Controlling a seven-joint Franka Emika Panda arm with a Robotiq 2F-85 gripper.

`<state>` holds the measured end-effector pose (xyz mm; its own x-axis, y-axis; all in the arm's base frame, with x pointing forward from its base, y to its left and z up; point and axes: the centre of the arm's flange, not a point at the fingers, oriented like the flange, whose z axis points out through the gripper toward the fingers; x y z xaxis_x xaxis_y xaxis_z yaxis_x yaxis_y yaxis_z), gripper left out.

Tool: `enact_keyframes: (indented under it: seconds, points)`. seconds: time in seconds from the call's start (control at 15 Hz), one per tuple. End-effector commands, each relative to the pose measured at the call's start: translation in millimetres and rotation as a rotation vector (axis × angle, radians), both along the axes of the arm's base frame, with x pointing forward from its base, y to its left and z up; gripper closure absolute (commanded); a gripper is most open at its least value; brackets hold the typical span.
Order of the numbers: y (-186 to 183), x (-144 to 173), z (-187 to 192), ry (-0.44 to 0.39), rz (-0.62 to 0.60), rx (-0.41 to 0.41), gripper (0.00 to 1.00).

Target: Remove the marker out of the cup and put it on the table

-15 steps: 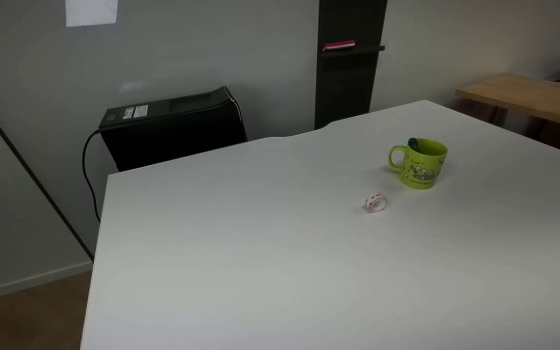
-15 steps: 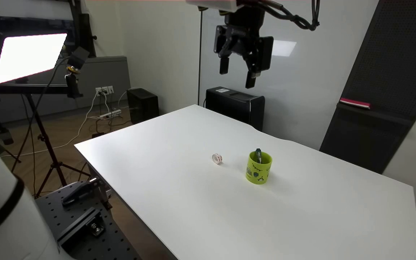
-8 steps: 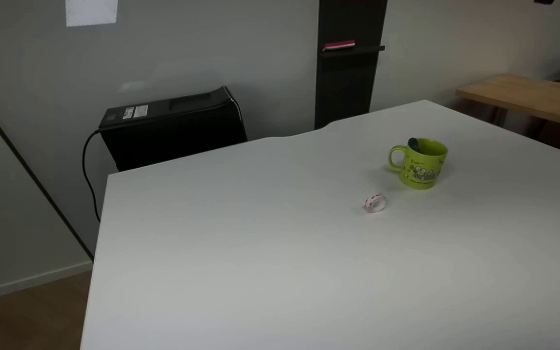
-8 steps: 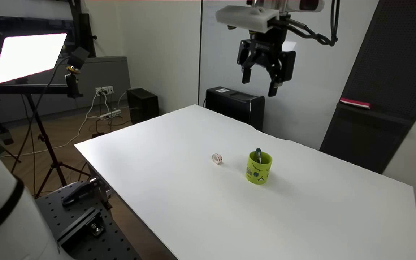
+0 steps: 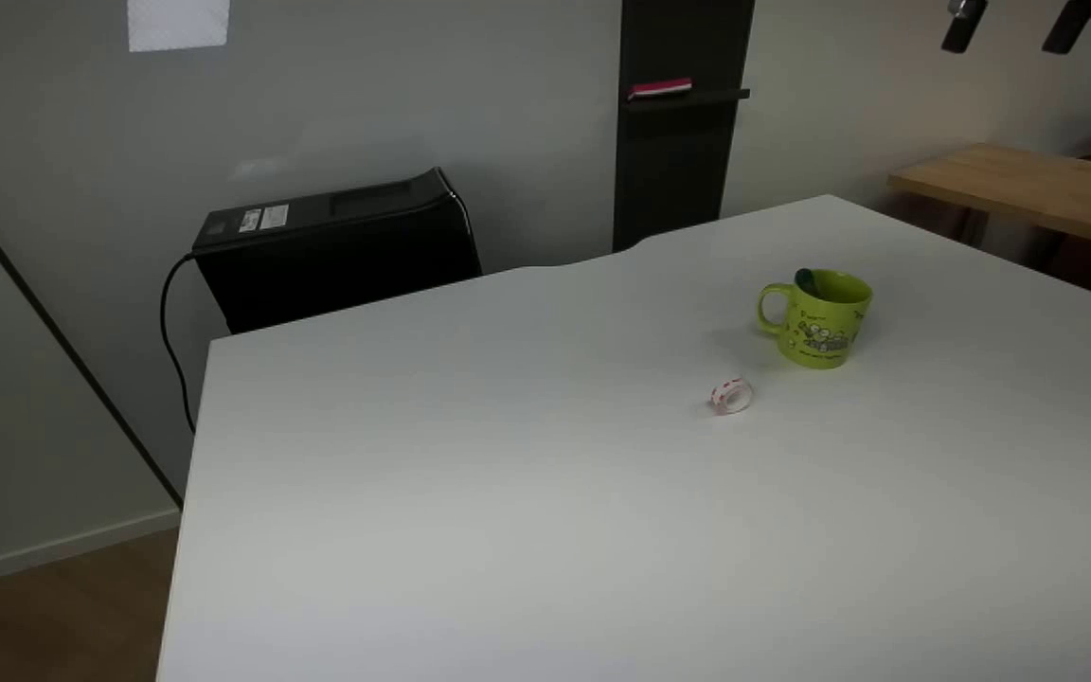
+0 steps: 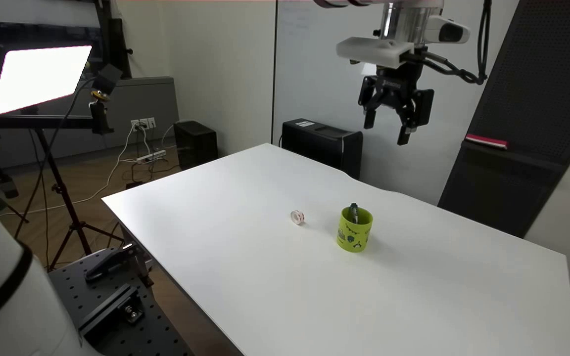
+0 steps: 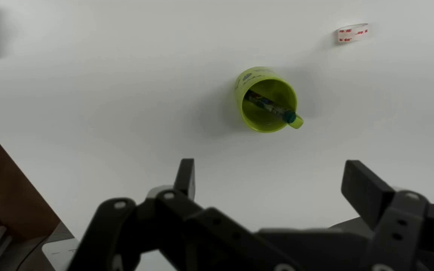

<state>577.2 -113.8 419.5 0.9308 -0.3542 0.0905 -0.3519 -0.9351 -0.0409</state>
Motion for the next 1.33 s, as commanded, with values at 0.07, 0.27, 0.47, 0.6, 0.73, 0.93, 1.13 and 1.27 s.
enact_keyframes:
  seconds: [0.07,0.27,0.47,0.6,0.73,0.93,1.13,1.27]
  points:
    - [-2.2,49.2,-9.9,0.114,0.085,0.013,0.00]
    - [-1.7,64.2,-18.3,0.188,0.178,0.008,0.00]
    - [-1.3,74.9,-23.2,0.252,0.290,0.016,0.00]
    - [0.0,80.0,-27.1,0.288,0.361,0.021,0.00]
    - [2.7,77.7,-23.8,0.282,0.357,0.032,0.00]
    - [5.5,66.4,-33.8,0.277,0.348,0.028,0.00]
    - [5.4,67.1,-31.8,0.275,0.351,0.028,0.00]
    - [5.4,67.2,-31.2,0.275,0.353,0.028,0.00]
